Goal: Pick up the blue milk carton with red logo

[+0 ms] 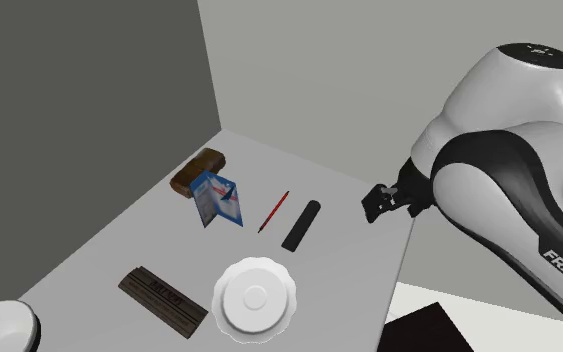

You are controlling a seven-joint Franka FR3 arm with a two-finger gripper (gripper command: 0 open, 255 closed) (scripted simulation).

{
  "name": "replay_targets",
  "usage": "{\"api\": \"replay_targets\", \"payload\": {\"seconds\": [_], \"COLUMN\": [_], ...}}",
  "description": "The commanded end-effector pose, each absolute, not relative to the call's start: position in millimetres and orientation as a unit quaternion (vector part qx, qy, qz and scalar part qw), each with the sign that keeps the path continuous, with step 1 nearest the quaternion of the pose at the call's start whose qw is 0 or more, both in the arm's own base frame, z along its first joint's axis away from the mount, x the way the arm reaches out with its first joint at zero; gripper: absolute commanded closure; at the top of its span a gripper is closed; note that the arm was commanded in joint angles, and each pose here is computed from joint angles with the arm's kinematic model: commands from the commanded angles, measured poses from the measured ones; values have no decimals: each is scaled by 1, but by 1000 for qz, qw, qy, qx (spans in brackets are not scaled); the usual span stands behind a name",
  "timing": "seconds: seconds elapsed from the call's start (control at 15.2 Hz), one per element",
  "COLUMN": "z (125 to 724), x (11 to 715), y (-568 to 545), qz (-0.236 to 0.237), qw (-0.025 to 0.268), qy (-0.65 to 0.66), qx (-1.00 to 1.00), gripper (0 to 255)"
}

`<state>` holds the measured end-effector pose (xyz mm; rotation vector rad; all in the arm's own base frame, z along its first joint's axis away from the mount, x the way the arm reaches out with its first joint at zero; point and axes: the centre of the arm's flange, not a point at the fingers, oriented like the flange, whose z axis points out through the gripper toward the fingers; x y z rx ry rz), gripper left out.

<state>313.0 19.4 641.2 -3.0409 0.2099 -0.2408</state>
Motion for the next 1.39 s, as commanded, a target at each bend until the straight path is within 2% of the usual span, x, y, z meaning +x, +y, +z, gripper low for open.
{"api": "replay_targets", "payload": {"seconds": [0.0,1.32], "z": [641,607], "x": [313,515], "y": [19,208], "qz": [-79,-26], "qw": [42,14], "qy": [69,-137], "qx": [-994,-990], "gripper": [0,0]}}
